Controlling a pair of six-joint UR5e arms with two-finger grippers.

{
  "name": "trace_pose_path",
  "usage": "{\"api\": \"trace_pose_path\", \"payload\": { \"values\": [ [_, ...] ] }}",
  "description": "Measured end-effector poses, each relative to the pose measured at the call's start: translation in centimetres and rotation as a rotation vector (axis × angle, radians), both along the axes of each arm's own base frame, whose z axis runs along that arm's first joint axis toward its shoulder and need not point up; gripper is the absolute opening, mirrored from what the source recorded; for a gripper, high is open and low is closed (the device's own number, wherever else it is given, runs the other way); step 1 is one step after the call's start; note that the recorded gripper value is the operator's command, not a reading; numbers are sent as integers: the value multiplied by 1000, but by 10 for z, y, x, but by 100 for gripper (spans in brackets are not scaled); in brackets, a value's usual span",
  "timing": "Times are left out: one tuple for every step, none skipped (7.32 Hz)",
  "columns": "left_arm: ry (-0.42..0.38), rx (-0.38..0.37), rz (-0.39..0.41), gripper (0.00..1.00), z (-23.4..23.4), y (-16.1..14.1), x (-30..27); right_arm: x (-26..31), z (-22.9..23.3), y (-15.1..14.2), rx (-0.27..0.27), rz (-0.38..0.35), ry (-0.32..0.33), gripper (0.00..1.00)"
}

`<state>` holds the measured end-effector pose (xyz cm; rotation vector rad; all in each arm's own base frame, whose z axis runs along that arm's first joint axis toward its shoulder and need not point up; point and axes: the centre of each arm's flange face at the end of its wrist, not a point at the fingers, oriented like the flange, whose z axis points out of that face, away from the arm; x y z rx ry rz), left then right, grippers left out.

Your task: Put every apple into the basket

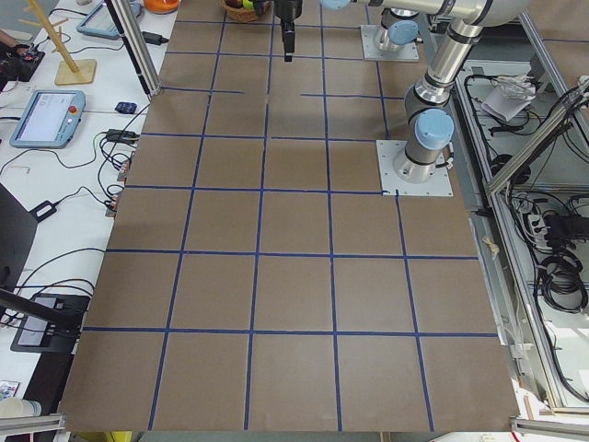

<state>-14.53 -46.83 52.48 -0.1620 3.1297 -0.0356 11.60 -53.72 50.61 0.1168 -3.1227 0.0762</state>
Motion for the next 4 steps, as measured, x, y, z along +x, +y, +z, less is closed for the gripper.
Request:
{"api": "trace_pose_path", "payload": {
  "values": [
    [1,0,0,100,0,0,0,0,-1,0,2,0,0,100],
    [1,0,0,100,0,0,0,0,-1,1,3,0,0,100],
    [1,0,0,100,0,0,0,0,-2,1,4,-1,0,100],
    [0,0,0,100,0,0,0,-1,-3,1,6,-1,1,100]
  ]
}}
